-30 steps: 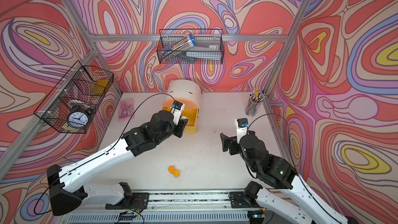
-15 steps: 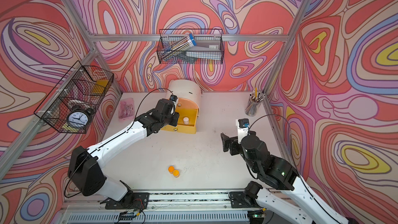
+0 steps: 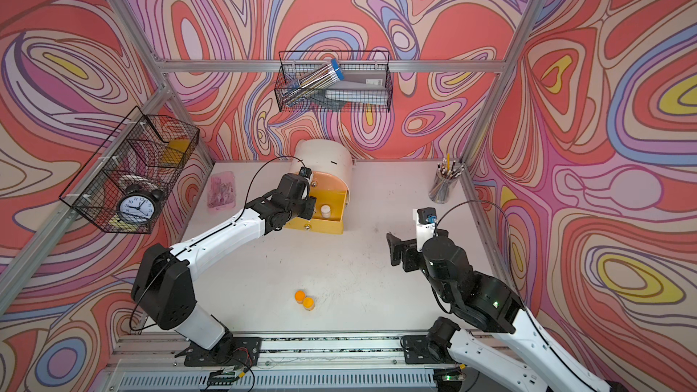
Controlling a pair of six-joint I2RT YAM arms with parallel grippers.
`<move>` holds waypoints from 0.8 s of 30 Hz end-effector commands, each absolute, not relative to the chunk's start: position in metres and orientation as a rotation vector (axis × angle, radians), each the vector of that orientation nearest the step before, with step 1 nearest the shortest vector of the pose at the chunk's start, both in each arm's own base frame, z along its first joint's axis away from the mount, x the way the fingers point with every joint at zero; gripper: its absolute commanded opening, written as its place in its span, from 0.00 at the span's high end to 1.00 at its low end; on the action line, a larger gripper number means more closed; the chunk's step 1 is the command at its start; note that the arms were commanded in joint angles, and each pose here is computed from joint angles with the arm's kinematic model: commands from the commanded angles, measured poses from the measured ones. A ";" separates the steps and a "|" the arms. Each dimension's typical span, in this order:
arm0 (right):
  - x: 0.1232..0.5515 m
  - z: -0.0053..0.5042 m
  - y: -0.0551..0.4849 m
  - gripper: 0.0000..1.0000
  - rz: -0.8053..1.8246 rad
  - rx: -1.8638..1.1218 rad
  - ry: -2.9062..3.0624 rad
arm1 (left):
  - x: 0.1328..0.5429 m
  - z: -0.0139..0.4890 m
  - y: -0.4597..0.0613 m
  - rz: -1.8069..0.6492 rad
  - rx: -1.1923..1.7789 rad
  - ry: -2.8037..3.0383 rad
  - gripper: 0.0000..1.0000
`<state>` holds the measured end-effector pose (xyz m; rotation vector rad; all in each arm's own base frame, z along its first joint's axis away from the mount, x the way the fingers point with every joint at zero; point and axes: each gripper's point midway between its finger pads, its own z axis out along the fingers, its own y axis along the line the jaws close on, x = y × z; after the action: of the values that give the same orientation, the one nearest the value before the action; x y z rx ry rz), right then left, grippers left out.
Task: Put the paint cans in the drawer according to color
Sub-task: Place the paint can in the drawer.
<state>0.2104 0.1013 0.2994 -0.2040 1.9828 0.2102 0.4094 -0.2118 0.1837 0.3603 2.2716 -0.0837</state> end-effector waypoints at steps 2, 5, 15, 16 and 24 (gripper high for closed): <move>0.209 0.297 0.099 0.02 0.207 -0.197 1.985 | 0.406 0.201 -0.204 -0.092 0.336 2.239 0.44; 0.209 0.296 0.099 0.02 0.209 -0.197 1.985 | 0.390 0.228 -0.198 -0.145 0.305 2.187 0.39; 0.210 0.296 0.100 0.02 0.207 -0.199 1.983 | 0.309 0.229 -0.174 -0.228 0.216 2.157 0.18; 0.210 0.296 0.100 0.02 0.207 -0.199 1.983 | 0.303 0.225 -0.176 -0.236 0.217 2.158 0.15; 0.203 0.296 0.125 0.02 0.344 -0.305 1.970 | 0.292 0.185 -0.195 -0.344 0.179 2.196 0.01</move>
<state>0.2083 0.1088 0.2970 -0.2346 1.9832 0.2534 0.2851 -0.1855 0.1827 0.2486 2.2238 -0.2791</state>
